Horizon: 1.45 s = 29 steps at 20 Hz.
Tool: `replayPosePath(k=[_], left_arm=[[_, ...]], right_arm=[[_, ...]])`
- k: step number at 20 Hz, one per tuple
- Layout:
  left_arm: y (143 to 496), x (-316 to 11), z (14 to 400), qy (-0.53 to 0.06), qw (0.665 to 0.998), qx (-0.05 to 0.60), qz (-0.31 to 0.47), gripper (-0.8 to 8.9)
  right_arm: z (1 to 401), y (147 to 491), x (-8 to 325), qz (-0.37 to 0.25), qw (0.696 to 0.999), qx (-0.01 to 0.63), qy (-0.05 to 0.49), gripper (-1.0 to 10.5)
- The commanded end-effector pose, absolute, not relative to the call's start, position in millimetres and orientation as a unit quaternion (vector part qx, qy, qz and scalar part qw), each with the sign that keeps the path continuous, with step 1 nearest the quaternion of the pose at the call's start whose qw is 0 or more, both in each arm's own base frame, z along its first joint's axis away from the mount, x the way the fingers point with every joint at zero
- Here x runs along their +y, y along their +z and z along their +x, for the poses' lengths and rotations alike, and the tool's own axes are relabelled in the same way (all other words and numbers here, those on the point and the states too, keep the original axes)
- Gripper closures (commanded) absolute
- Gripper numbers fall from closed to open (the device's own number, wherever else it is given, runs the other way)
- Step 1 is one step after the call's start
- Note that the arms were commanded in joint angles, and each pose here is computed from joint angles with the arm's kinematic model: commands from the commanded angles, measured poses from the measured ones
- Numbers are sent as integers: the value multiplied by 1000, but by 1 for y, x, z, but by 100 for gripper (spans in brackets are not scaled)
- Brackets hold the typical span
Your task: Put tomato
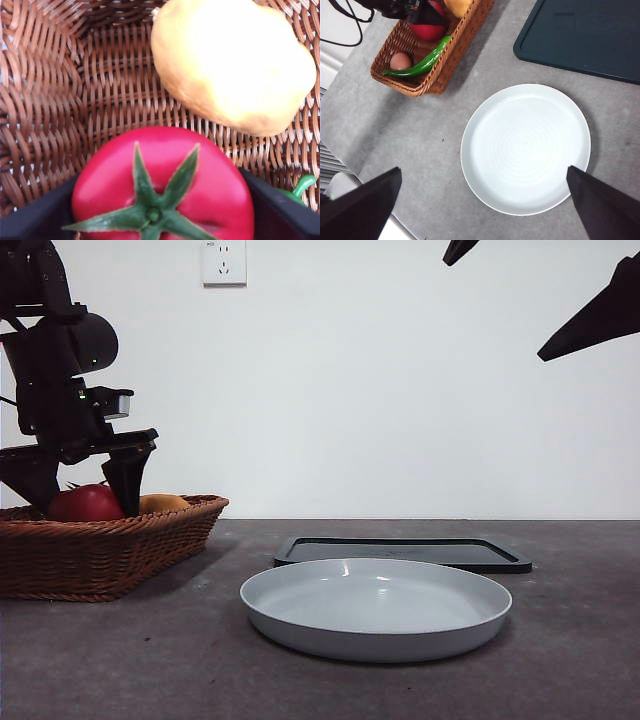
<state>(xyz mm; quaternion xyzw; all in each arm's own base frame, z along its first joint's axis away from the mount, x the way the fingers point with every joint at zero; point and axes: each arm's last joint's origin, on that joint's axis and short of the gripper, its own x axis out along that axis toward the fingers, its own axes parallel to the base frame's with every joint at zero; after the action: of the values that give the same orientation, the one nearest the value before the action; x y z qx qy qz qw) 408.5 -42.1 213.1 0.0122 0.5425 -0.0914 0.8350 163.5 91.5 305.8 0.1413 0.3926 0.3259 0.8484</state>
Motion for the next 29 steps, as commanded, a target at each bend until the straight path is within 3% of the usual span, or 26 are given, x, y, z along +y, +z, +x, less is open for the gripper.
replayPosePath(k=[1,7,14,18,23,29], left_arm=[[209,-42,413,-91,830,550,16,507],[229,-42,402,-83,828,555,3,507],[293,-61,363,-102,851,516,-4,507],[321,-94,335,-151,858,491,22,507],[320,-149,311,-223,838,494,64,507],[319,-203,289,-298,829,463,99,507]], right_arm=[[165,309,94,145,848,390,330,375],[165,309,94,145,848,390,330,375],[165,309,93,145,848,390,329,376],[165,309,93,145,849,389,327,376],[165,309,93,143,851,390,322,376],[165,305,89,136,869,400,256,376]])
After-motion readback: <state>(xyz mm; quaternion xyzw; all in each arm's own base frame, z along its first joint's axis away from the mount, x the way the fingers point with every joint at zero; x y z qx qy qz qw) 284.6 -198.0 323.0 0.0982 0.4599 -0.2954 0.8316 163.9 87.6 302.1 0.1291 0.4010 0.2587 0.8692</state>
